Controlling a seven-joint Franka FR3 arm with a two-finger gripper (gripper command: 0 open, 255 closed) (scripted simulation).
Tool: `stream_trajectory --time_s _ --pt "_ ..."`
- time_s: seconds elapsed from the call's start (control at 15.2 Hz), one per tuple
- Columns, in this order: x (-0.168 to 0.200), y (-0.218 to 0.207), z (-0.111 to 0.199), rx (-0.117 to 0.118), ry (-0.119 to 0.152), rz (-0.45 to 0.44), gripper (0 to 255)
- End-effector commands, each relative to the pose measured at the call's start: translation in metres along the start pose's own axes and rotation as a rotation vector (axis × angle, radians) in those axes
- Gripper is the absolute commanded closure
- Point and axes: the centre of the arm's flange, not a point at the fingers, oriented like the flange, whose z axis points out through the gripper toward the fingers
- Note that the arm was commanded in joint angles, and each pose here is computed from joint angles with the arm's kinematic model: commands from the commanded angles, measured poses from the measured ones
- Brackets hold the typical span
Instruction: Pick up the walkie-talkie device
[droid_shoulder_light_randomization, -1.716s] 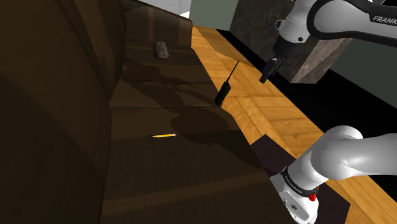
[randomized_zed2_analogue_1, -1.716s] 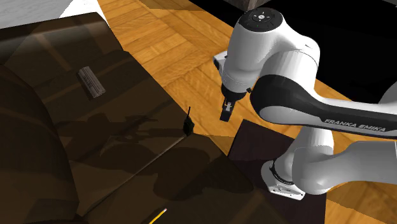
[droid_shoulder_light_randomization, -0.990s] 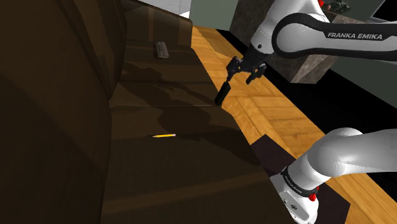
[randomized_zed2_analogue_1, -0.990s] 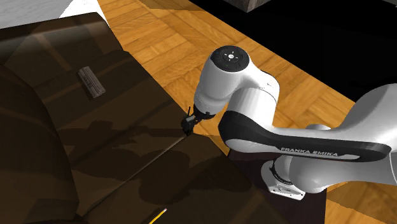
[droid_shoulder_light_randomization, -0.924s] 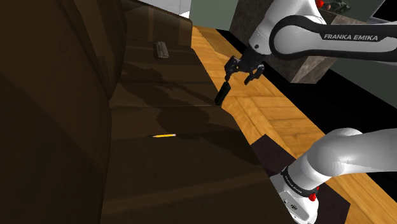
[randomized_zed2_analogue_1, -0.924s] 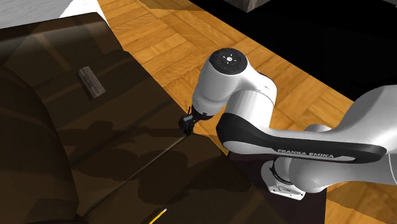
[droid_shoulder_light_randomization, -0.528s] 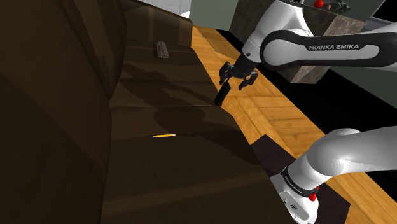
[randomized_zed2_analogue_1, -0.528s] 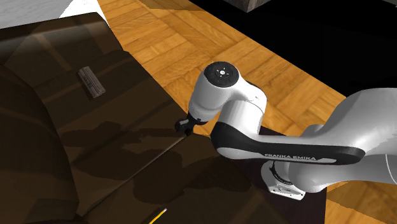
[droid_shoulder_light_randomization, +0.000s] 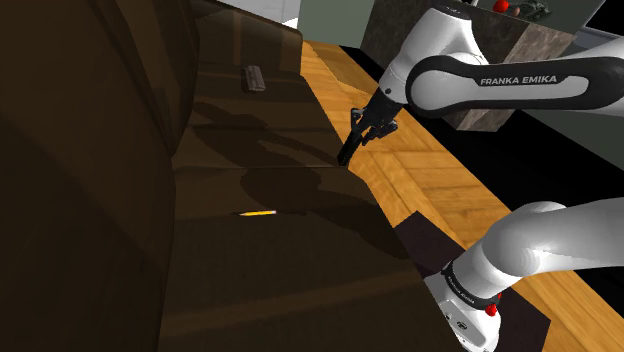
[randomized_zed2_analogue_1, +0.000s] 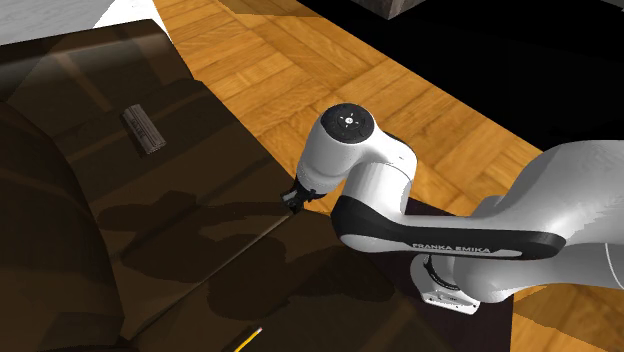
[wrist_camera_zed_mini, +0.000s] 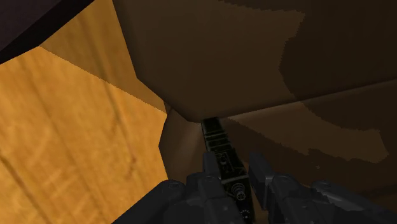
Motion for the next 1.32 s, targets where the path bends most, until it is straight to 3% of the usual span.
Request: stream_trajectory --time_s 0.0,0.26,1.25 --pt "0.0 0.0 0.0 0.0 -0.001 0.0 255" --pt "0.0 0.0 0.001 0.0 -0.001 0.0 255" --pt "0.017 -0.01 -0.076 0.0 -0.001 0.0 255"
